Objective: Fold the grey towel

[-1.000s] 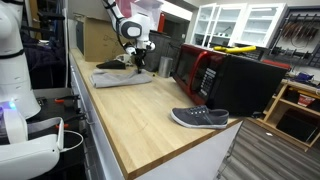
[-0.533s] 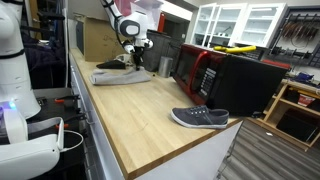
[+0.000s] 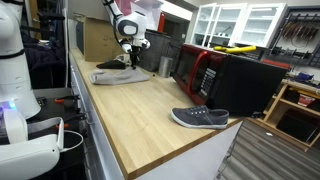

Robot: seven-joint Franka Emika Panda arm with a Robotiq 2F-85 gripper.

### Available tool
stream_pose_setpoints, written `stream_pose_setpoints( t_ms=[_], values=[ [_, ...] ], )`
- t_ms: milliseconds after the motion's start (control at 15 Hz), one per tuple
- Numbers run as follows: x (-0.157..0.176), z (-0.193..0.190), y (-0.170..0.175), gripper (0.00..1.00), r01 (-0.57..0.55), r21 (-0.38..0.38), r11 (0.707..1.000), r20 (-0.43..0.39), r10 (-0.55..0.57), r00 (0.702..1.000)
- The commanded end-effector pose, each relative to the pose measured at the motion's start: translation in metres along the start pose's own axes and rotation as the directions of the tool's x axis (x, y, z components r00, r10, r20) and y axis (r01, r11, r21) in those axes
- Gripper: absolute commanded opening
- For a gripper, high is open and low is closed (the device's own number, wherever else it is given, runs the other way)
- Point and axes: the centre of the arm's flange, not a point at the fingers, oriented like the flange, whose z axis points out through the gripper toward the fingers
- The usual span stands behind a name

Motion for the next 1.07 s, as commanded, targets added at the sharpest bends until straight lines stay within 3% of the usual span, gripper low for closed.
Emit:
stream_pose_setpoints(
  t_ms=[0,267,400,733,867,933,1000],
  values=[
    [-0.012,-0.015,0.02,0.6,-0.003,0.09,0.996,0.055,-0.002,0.998],
    [-0.025,-0.048,0.085,0.91,-0.003,0.04,0.999,-0.018,0.004,1.0],
    [-0.026,-0.066,0.128,1.0,-0.018,0.03,0.999,-0.038,0.02,0.999],
    [-0.023,-0.081,0.204,1.0,-0.048,0.111,0.993,0.008,0.047,0.999],
    [-0.029,-0.082,0.216,1.0,-0.059,0.138,0.989,0.092,0.047,0.995],
    [-0.033,-0.078,0.209,1.0,-0.062,0.104,0.993,0.04,0.059,0.997],
    [-0.036,-0.077,0.213,1.0,-0.071,0.119,0.99,0.066,0.063,0.996]
  ],
)
